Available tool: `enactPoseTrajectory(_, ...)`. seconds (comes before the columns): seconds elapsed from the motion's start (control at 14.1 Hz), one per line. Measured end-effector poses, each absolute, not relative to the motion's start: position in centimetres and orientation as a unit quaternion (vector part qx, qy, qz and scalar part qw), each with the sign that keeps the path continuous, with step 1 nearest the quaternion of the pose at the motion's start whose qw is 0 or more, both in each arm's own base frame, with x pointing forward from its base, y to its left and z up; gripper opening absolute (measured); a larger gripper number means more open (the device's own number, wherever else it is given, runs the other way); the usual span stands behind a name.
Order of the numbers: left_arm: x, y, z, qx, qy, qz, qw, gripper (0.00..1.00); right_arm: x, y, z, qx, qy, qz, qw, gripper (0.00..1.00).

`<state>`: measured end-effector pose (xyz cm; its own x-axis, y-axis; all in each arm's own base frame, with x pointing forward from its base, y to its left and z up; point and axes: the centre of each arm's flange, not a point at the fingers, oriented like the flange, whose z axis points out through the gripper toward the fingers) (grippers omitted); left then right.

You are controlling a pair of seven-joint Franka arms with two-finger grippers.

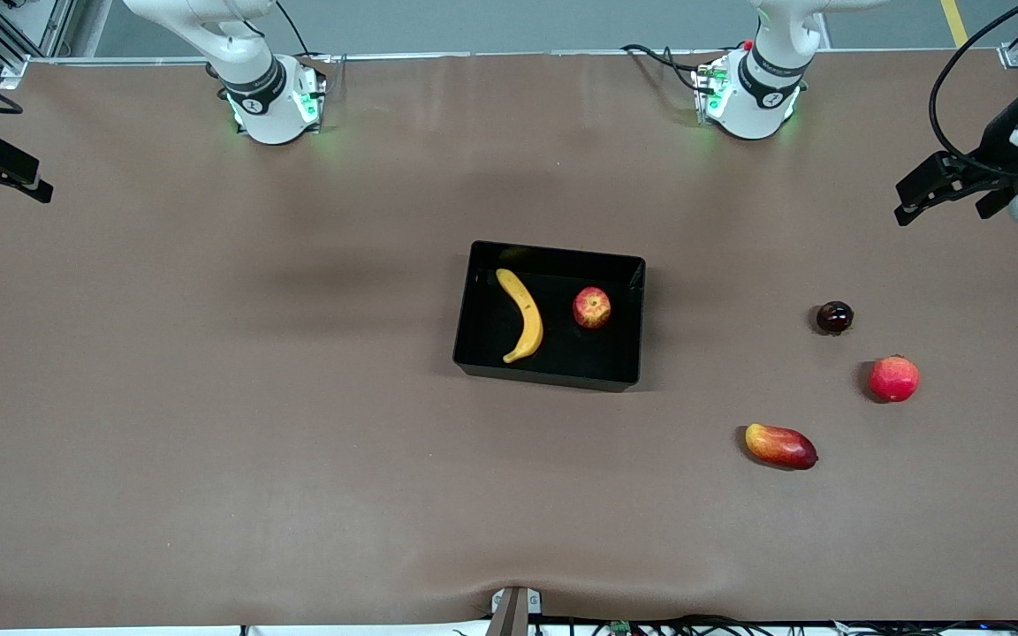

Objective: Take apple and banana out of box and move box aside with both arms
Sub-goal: 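Move the left gripper over the small apple in the black box, then lower the left gripper into the box and grasp the small apple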

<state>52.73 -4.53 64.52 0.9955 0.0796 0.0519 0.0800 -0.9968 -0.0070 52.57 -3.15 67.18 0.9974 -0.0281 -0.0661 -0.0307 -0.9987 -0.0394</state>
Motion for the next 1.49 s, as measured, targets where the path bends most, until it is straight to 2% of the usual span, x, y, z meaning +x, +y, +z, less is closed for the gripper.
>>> enactPoseTrajectory(0.43, 52.9, -5.1, 64.0, -0.999, -0.035, -0.018, 0.005, 1.0, 52.6, -3.2, 67.2, -0.999, 0.015, 0.031, 0.02, 1.0)
enactPoseTrajectory(0.64, 53.2, -8.8, 62.2, -1.0, -0.03, -0.001, 0.008, 1.0, 52.7, -3.1, 67.1, -0.999, 0.015, 0.031, 0.021, 1.0)
enactPoseTrajectory(0.85, 52.8, -17.1, 58.6, -0.999, -0.023, 0.028, 0.013, 1.0, 52.9, -3.0, 66.8, -0.999, 0.015, 0.033, 0.037, 1.0)
enactPoseTrajectory(1.07, 51.8, -24.9, 54.4, -0.999, -0.037, 0.02, 0.002, 1.0, 53.2, -4.2, 66.3, -0.997, 0.028, 0.037, 0.054, 1.0)
enactPoseTrajectory(1.49, 48.5, -33.2, 43.6, -0.989, -0.141, -0.004, -0.034, 1.0, 53.8, -4.7, 65.3, -0.997, 0.032, 0.044, 0.06, 1.0)
